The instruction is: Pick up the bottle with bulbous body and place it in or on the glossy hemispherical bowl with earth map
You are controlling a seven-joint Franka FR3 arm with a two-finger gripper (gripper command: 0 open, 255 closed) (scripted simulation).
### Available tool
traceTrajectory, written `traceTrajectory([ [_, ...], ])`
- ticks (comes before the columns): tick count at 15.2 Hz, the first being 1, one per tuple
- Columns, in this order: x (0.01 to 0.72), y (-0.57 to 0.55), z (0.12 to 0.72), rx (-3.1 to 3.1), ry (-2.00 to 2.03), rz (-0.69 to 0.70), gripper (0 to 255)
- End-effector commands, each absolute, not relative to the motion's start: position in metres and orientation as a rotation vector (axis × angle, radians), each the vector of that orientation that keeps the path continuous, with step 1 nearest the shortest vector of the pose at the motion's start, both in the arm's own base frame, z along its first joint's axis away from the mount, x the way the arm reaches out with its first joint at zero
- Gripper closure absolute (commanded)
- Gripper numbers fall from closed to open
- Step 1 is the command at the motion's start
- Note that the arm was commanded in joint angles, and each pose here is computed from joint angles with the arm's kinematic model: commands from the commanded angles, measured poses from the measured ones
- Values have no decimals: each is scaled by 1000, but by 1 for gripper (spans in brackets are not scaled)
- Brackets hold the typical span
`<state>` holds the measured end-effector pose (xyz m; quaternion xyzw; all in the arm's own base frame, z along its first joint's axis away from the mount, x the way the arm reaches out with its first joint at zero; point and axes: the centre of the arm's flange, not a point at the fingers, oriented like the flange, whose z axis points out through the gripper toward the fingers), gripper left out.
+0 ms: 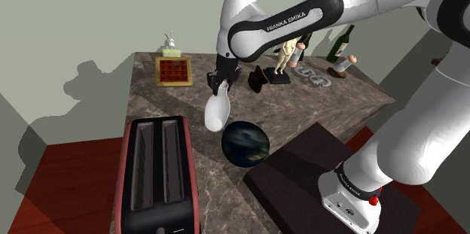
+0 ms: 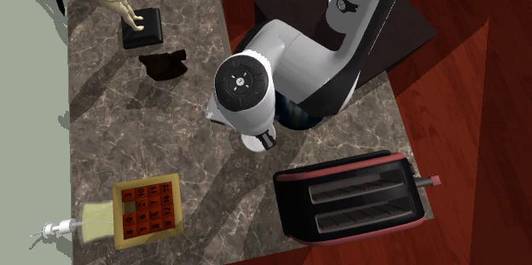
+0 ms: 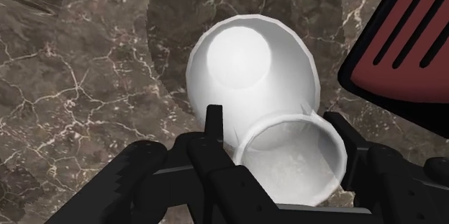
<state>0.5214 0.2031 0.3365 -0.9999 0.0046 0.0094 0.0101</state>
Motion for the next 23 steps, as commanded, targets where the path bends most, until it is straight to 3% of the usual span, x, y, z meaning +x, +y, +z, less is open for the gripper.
traceTrajectory([
  [1,521,203,347,-3121,14,29,255],
  [23,521,203,463,-3121,14,29,255],
])
